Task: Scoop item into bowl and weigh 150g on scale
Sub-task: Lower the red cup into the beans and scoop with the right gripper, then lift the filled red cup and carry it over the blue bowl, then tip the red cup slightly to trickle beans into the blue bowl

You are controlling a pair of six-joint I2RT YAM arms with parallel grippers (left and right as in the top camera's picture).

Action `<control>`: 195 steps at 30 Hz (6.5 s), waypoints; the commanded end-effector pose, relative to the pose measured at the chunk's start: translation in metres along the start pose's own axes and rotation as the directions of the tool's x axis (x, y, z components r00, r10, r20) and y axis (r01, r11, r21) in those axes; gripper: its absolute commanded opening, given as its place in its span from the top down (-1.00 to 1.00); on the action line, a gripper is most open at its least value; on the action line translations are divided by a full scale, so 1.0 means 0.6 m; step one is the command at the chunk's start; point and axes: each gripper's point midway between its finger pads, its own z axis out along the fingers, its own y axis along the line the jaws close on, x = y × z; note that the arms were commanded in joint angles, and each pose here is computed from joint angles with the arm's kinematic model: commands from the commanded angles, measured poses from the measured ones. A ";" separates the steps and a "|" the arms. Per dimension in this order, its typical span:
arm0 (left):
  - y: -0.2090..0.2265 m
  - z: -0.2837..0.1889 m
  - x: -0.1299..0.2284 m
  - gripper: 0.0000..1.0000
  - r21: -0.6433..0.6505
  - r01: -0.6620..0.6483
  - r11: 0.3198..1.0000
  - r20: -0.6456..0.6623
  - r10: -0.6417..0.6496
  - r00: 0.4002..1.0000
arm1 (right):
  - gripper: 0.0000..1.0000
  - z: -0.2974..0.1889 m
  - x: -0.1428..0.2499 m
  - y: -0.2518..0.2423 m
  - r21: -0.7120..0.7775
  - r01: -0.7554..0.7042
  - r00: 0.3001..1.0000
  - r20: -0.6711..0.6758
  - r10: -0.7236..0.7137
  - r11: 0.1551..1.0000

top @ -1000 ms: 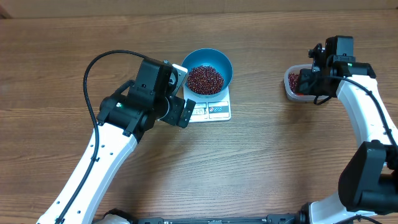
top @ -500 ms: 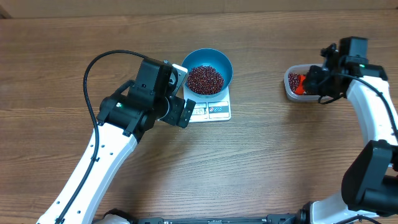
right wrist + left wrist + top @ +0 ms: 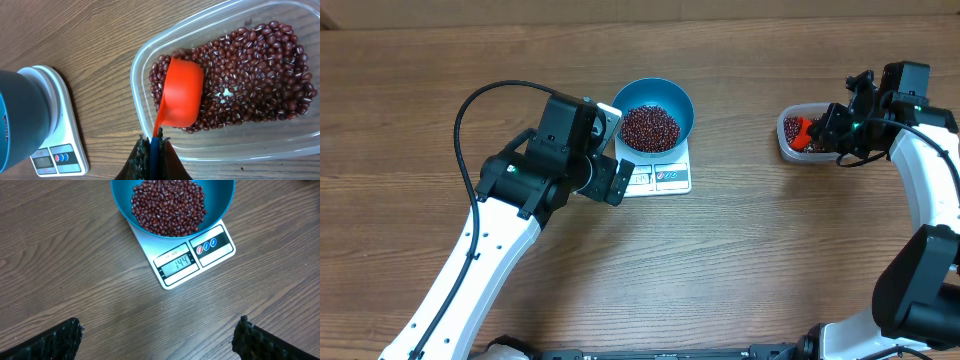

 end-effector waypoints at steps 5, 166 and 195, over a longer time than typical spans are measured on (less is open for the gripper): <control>0.001 -0.001 -0.007 -0.99 -0.003 -0.020 1.000 0.007 0.020 1.000 | 0.93 -0.023 -0.011 0.006 -0.025 0.004 0.999 0.040 -0.003 1.000; 0.001 -0.001 -0.007 -0.99 -0.003 -0.020 1.000 0.007 0.020 1.000 | 0.93 -0.058 0.066 0.407 -0.539 0.626 0.763 0.275 -0.585 0.564; 0.001 -0.001 -0.007 -0.99 -0.003 -0.020 1.000 0.007 0.020 1.000 | 0.93 -0.047 0.059 0.392 -0.507 0.566 0.814 0.219 -0.538 0.650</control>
